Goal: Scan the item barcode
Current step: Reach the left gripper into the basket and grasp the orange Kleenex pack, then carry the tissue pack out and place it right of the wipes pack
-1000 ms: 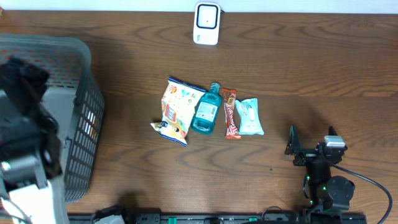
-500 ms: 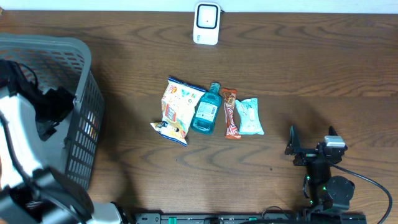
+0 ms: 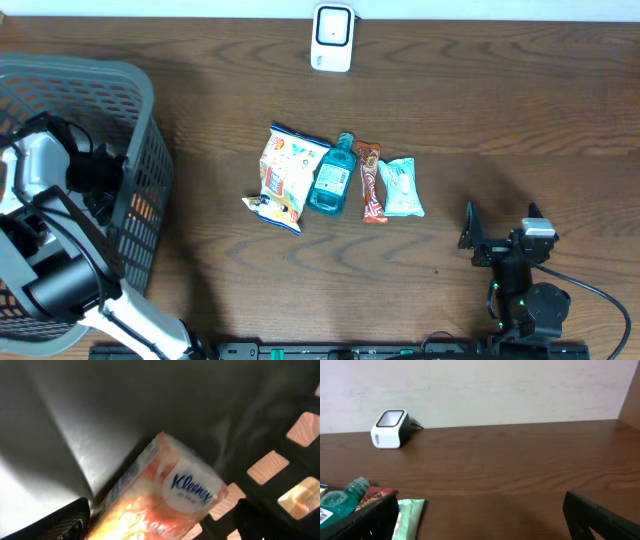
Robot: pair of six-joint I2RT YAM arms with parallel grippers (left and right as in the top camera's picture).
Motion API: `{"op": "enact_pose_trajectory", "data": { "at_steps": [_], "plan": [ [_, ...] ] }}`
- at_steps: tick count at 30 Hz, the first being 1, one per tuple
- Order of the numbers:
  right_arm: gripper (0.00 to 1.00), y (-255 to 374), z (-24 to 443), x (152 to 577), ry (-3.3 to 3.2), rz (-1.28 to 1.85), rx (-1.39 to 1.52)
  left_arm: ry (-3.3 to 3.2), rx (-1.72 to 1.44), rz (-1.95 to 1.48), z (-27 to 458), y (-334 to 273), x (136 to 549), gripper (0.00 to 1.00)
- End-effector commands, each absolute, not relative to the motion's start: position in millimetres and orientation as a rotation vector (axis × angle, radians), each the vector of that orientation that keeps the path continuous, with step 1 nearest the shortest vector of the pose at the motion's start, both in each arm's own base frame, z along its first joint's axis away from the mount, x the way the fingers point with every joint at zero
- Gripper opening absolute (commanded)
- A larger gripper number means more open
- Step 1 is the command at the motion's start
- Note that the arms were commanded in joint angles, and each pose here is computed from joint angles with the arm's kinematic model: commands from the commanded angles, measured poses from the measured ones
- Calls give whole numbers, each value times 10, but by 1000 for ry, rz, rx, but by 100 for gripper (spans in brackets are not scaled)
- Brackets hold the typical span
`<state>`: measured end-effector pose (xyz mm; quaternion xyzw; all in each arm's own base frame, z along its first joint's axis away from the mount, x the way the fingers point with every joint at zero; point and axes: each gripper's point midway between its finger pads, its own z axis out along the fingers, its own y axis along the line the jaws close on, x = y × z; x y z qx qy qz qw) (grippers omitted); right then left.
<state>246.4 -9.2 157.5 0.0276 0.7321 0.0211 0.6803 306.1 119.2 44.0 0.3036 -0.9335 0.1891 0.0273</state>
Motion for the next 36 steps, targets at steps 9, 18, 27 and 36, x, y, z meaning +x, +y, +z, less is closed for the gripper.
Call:
{"op": "enact_pose_trajectory", "data": {
  "at_steps": [9, 18, 27, 36],
  "plan": [
    [99, -76, 1568, 2463, 1644, 63, 66, -2912, 800, 505, 335, 1227, 2952, 92],
    [99, -76, 1569, 2463, 1644, 63, 66, -2870, 899, 347, 291, 1373, 2870, 55],
    [99, -76, 1568, 2463, 1644, 63, 66, -2846, 1021, 220, 316, 1531, 2877, 26],
    [99, -76, 1568, 2463, 1644, 63, 66, -3044, 1242, 152, 1145, 1775, 3263, 8]
  ]
}}
